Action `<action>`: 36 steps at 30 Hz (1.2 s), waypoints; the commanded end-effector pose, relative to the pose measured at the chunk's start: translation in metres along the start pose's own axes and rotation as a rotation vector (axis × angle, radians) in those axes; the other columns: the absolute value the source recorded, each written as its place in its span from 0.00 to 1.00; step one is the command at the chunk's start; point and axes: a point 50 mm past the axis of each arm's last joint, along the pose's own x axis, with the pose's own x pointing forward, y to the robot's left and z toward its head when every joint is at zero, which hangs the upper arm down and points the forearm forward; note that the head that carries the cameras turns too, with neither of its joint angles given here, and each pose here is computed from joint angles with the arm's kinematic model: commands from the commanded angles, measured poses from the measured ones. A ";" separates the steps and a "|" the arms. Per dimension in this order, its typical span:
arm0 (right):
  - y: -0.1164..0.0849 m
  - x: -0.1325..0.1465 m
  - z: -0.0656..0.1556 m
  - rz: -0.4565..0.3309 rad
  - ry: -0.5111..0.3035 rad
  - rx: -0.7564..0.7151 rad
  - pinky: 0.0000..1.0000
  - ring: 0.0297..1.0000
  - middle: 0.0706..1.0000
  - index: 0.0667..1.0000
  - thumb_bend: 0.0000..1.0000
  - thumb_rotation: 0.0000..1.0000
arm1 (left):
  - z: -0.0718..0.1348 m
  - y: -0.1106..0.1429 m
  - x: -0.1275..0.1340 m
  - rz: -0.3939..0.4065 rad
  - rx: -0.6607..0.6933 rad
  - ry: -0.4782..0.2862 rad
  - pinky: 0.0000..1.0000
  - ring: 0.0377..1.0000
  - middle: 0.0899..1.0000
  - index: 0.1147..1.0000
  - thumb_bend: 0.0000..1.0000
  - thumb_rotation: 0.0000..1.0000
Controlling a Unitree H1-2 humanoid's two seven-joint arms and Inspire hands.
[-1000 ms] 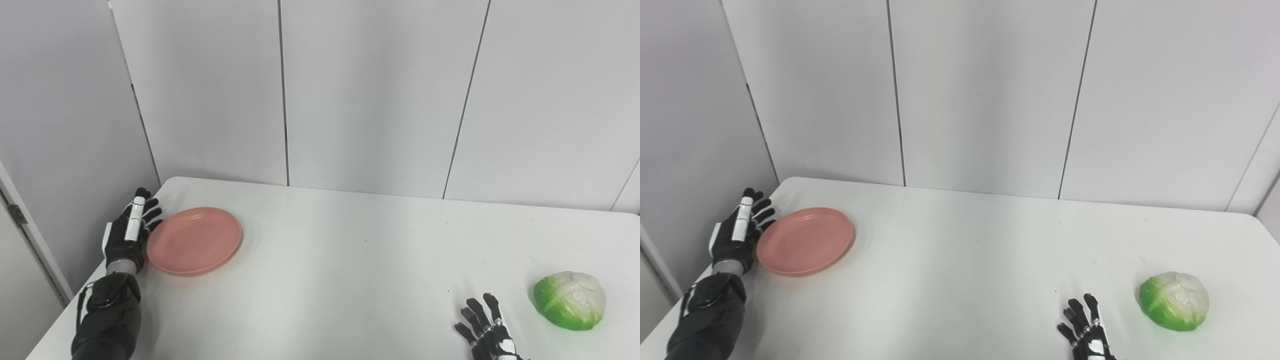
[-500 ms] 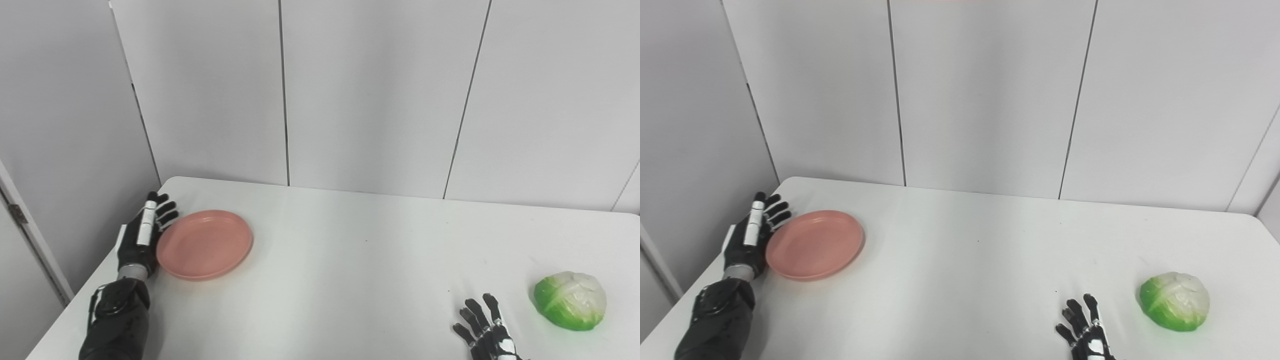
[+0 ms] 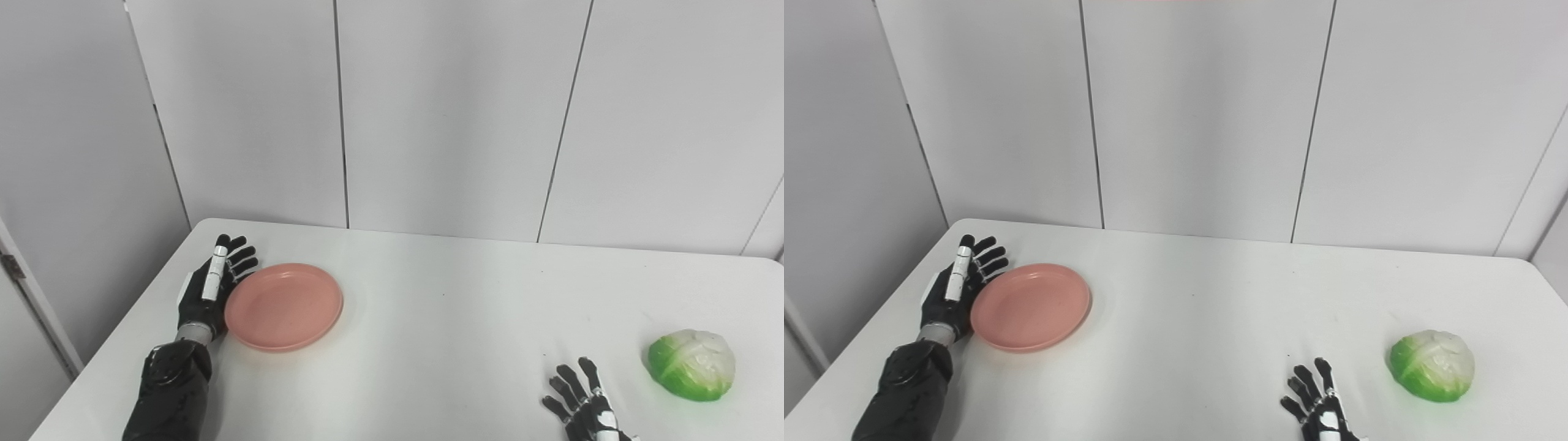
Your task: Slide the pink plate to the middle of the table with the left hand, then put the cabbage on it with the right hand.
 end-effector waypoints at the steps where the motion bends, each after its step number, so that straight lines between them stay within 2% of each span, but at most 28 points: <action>1: 0.003 -0.024 -0.015 -0.020 0.097 0.019 0.83 0.87 0.88 0.95 0.73 1.00 | 0.024 -0.009 0.013 -0.020 0.024 -0.061 0.77 0.79 0.76 0.73 0.82 0.83; 15: 0.013 -0.025 -0.012 -0.020 0.092 -0.003 0.81 0.85 0.85 0.92 0.77 1.00 | 0.006 -0.062 -0.002 -0.090 0.028 -0.003 0.79 0.81 0.77 0.73 0.78 0.84; 23: 0.021 -0.026 -0.010 -0.019 0.100 0.013 0.81 0.84 0.85 0.92 0.78 1.00 | 0.007 -0.088 -0.010 -0.087 -0.005 -0.002 0.81 0.79 0.75 0.70 0.82 0.83; 32: 0.034 -0.026 -0.006 -0.021 0.093 0.005 0.81 0.84 0.84 0.92 0.80 1.00 | 0.013 -0.117 -0.014 -0.068 -0.032 0.000 0.91 0.82 0.78 0.71 0.79 0.85; 36: 0.041 -0.025 -0.004 -0.022 0.097 0.003 0.81 0.83 0.85 0.92 0.81 1.00 | 0.014 -0.128 -0.018 -0.065 -0.016 -0.011 0.89 0.83 0.79 0.71 0.79 0.86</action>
